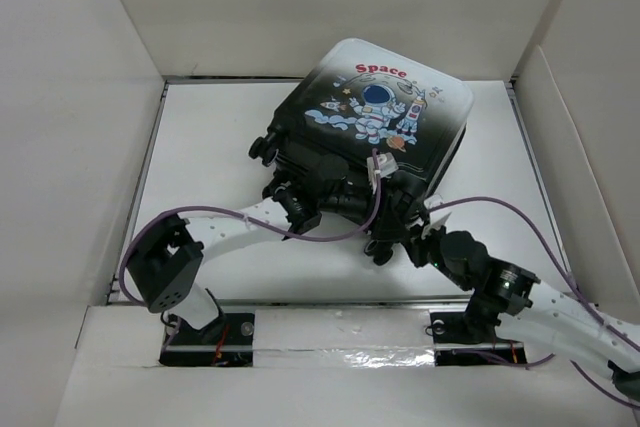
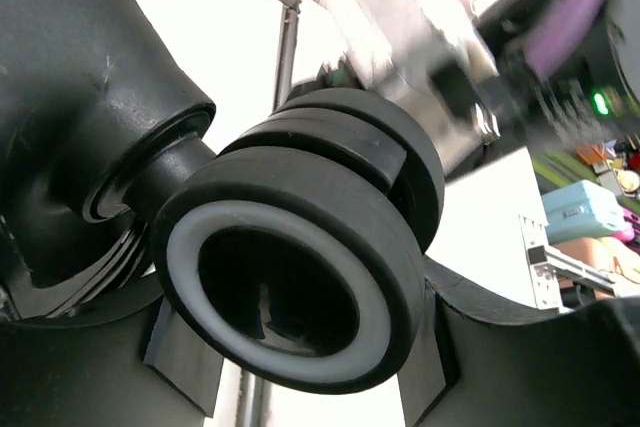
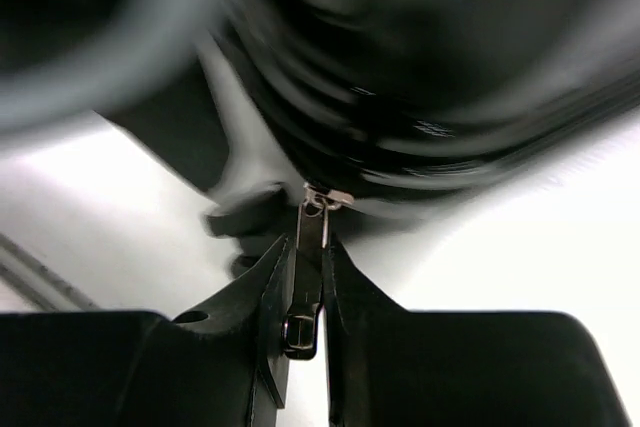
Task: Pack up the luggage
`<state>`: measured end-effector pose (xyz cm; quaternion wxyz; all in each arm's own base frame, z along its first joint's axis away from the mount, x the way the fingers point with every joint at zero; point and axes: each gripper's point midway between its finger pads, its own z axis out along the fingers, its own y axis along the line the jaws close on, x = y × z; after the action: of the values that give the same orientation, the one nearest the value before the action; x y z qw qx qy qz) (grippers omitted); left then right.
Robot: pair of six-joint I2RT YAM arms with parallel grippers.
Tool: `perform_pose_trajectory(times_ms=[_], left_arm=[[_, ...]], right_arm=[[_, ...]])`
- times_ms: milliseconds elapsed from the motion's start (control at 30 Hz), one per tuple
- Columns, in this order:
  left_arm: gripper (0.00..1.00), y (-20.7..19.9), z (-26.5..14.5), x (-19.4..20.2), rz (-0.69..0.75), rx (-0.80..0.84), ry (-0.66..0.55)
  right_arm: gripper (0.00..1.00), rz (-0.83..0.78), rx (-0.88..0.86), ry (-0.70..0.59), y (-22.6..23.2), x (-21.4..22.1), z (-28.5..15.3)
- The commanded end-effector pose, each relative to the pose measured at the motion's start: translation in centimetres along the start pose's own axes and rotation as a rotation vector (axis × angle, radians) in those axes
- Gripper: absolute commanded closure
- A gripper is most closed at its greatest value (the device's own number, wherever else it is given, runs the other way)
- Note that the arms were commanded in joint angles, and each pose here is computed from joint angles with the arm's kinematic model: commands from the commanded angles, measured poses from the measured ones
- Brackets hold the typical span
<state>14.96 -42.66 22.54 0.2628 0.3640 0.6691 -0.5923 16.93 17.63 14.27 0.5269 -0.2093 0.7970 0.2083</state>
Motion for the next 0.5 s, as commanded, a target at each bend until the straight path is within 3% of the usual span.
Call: perform_pose_trajectory(times_ms=[0, 67, 167, 267, 300, 333, 367, 400, 467], left_arm=[[0.50, 4.5, -0.8, -10.8, 0.052, -0.178, -0.350], [0.54, 3.7, -0.4, -11.3, 0.058, -0.154, -0.349], [0.67, 3.1, -0.3, -11.0, 0.054, -0.142, -0.338], [0.69, 3.5, -1.0, -9.2, 0.012, -0.162, -0.321], [0.65, 3.9, -1.2, -8.6, -0.007, -0.184, -0.313], [0.61, 5.2, -2.3, -7.6, -0.035, -0.225, -0.311], [0.56, 5.9, -3.0, -7.1, -0.051, -0.253, -0.313], [0.44, 7.0, -3.8, -6.0, -0.084, -0.303, -0.289], [0.32, 10.1, -6.2, -4.6, -0.111, -0.482, -0.302]], right_arm=[[1.00, 0.063, -0.616, -0.043, 13.0, -2.6, -1.4], [1.00, 0.080, -0.635, -0.153, 14.5, -4.9, -0.5], [1.00, 0.115, -0.598, -0.299, 15.1, -7.8, 1.3], [1.00, 0.203, -0.483, -0.456, 13.4, -10.2, 2.8], [1.00, 0.227, -0.452, -0.475, 12.5, -9.2, 3.2], [1.00, 0.283, -0.467, -0.593, 12.1, -11.4, 2.1], [1.00, 0.286, -0.471, -0.593, 12.1, -10.9, 2.1], [1.00, 0.285, -0.463, -0.594, 11.7, -10.9, 2.1], [1.00, 0.268, -0.432, -0.539, 11.3, -10.2, 2.3]])
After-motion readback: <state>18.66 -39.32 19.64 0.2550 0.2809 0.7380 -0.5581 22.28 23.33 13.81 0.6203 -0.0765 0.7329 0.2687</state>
